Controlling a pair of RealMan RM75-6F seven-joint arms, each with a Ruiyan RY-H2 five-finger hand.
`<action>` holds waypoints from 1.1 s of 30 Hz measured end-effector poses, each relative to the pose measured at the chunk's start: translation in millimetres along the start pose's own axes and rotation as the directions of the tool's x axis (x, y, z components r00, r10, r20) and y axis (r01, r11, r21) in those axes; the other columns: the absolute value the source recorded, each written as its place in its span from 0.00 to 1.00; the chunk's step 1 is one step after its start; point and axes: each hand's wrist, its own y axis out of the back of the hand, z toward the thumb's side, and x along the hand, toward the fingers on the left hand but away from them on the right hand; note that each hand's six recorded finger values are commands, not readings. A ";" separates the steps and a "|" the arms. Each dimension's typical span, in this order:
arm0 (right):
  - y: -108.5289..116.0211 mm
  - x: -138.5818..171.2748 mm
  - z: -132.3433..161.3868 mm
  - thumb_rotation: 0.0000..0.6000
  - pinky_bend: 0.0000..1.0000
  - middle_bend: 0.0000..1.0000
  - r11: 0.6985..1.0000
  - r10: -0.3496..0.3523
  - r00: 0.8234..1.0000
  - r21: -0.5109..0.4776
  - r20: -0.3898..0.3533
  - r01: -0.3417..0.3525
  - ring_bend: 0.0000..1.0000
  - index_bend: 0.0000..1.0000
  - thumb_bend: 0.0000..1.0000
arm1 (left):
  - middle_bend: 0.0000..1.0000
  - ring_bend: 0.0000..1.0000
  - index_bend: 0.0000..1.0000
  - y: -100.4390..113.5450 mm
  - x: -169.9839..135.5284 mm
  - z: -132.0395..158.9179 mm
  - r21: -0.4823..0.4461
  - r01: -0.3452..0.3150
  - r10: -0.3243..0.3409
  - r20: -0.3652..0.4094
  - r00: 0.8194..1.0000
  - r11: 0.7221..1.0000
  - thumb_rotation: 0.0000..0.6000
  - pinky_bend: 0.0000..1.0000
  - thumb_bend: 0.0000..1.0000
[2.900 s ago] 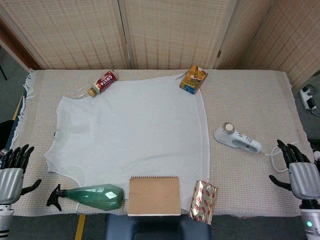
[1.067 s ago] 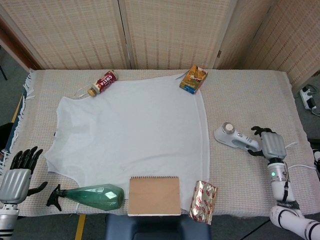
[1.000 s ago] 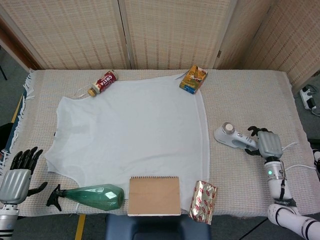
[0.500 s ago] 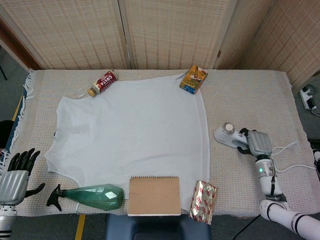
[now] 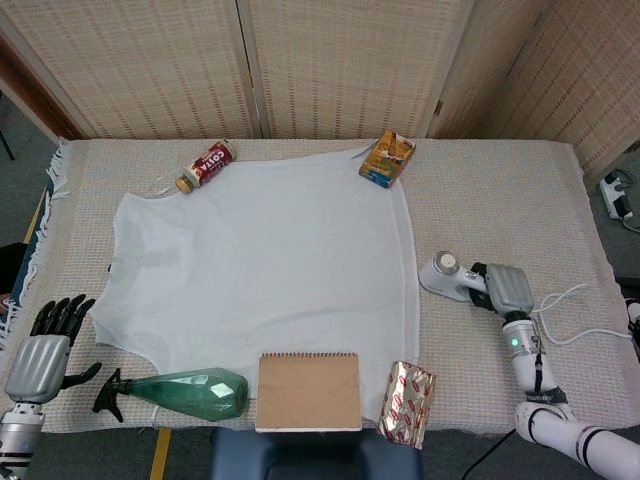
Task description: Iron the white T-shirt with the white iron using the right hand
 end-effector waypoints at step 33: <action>57.8 -11.2 185.6 1.00 0.80 0.71 0.990 -0.006 0.909 -0.130 -0.417 -0.053 0.66 0.61 0.87 | 0.17 0.07 0.23 -22.9 127.5 183.1 0.024 0.244 -0.224 0.495 0.840 0.969 0.75 0.00 0.47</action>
